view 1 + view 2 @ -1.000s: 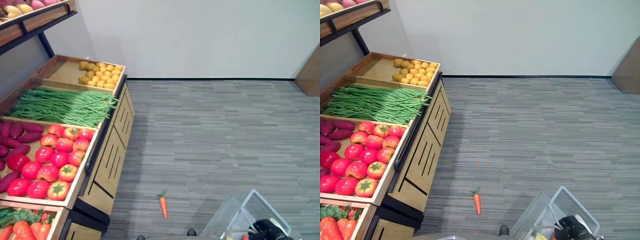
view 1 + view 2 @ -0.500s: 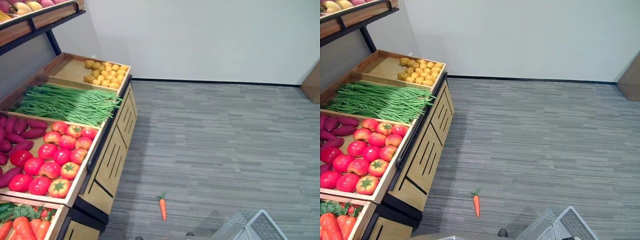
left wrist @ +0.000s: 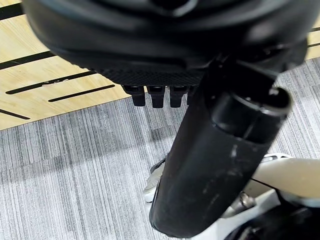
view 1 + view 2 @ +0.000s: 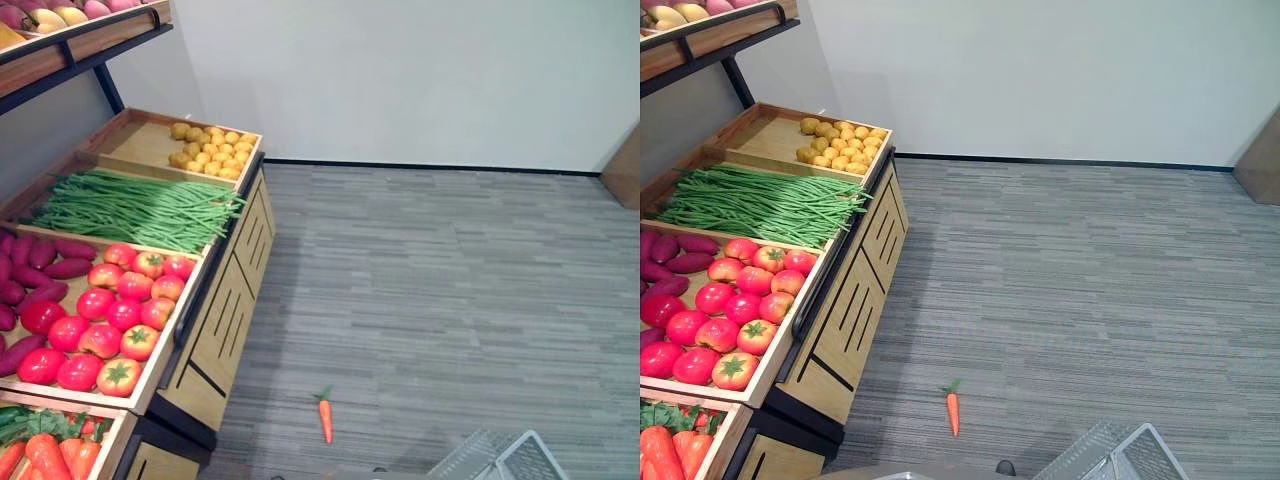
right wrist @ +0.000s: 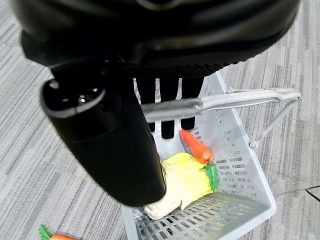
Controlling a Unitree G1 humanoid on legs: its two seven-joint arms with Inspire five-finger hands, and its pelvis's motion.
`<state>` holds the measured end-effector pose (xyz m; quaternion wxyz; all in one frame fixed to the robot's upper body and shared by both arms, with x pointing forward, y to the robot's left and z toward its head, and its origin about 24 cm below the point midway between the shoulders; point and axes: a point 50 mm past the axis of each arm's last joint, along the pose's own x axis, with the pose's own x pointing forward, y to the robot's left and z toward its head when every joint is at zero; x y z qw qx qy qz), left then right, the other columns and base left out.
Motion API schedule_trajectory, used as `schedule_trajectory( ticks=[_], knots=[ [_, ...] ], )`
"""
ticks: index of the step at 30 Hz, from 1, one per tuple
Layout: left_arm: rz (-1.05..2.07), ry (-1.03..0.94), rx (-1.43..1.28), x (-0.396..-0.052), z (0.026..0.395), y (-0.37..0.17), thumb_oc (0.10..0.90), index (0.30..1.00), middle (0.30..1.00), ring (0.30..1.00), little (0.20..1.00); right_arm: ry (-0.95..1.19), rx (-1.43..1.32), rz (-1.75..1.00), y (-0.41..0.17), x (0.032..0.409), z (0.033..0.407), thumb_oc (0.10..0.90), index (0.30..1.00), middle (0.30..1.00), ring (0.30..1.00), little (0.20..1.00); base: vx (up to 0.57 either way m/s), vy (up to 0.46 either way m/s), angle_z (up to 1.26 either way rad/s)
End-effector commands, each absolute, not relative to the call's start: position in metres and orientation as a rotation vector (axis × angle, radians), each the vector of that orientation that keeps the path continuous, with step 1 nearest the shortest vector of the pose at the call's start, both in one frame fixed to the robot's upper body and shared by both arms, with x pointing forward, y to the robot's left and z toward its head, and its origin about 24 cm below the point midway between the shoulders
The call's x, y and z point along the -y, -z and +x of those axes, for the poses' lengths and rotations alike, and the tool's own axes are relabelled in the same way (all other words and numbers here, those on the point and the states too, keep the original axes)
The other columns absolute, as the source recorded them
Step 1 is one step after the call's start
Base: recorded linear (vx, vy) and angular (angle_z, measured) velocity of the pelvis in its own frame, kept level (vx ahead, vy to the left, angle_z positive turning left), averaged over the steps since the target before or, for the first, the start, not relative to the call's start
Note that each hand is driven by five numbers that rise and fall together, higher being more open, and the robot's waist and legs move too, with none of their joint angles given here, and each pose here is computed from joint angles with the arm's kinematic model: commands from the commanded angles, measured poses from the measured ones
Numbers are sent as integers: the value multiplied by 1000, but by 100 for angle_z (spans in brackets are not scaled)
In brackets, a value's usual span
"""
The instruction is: Get the vegetables into the basket
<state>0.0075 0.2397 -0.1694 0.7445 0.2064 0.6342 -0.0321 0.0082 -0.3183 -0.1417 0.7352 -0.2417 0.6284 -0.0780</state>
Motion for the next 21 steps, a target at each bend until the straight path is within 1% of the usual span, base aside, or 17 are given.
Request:
schedule_trajectory(
  ticks=[1, 8, 9, 12, 13, 14, 21],
  knots=[
    [416, -15, -1306, -241, 37, 168, 900, 1000, 1000, 1000, 1000, 140, -1319, -501, 147, 303, 33, 900, 1000, 1000, 1000, 1000, 0, 0, 0],
    [415, -18, -1309, -241, 37, 168, 900, 1000, 1000, 1000, 1000, 168, -1361, -528, 146, 308, 26, 900, 1000, 1000, 1000, 1000, 0, 0, 0],
    [417, -14, -1310, -241, 38, 168, 900, 1000, 1000, 1000, 1000, 164, -1378, -563, 146, 311, 25, 900, 1000, 1000, 1000, 1000, 0, 0, 0],
    [423, -7, -1311, -241, 38, 168, 900, 1000, 1000, 1000, 1000, 97, -1430, -651, 146, 312, 19, 900, 1000, 1000, 1000, 1000, 0, 0, 0],
    [433, 4, -1309, -241, 39, 168, 900, 1000, 1000, 1000, 1000, 0, -1477, -723, 147, 309, 13, 900, 1000, 1000, 1000, 1000, 0, 0, 0],
    [434, 15, -1309, -240, 40, 168, 900, 1000, 1000, 1000, 1000, -34, -1485, -765, 147, 310, 13, 900, 1000, 1000, 1000, 1000, 0, 0, 0],
    [440, 35, -1281, -237, 48, 167, 900, 1000, 1000, 1000, 1000, -120, -1509, -816, 150, 304, 9, 900, 1000, 1000, 1000, 1000, 0, 0, 0]
  ],
)
